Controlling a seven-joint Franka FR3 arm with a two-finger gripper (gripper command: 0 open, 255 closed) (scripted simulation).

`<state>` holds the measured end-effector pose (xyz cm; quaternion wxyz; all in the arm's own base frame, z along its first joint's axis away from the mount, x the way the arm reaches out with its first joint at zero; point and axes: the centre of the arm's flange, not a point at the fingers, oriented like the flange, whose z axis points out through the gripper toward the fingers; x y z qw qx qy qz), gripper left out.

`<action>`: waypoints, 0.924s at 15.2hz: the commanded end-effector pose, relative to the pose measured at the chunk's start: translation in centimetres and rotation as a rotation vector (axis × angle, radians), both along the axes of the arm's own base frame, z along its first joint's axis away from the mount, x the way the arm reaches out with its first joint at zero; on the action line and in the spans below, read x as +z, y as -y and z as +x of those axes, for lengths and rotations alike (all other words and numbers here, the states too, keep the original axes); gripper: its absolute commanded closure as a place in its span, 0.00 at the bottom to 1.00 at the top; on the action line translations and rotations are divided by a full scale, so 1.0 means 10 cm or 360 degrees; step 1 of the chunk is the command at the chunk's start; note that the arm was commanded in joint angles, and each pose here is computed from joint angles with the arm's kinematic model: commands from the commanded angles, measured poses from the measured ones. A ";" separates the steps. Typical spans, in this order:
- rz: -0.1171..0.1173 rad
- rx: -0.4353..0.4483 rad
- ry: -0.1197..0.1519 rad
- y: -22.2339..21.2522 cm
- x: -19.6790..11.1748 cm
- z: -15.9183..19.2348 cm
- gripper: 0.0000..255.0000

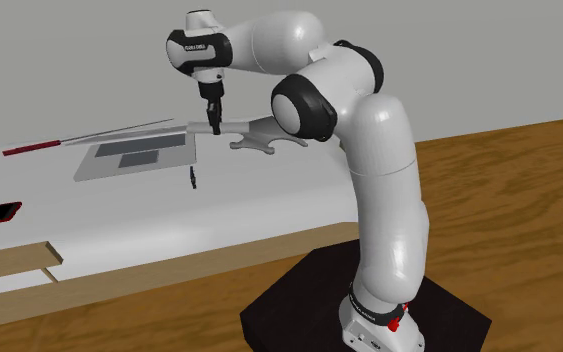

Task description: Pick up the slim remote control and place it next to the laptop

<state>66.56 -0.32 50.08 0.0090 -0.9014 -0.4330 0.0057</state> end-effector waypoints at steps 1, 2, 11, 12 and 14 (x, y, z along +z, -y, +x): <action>0.0001 0.0001 0.0003 -0.01 -0.11 0.01 1.00; 0.0001 0.0001 0.0003 -0.01 -0.16 0.01 1.00; 0.0001 0.0001 0.0003 -0.01 -0.63 0.01 1.00; 0.0001 0.0001 0.0003 -0.01 -0.69 0.01 1.00; 0.0001 0.0001 0.0003 -0.01 -0.79 0.01 1.00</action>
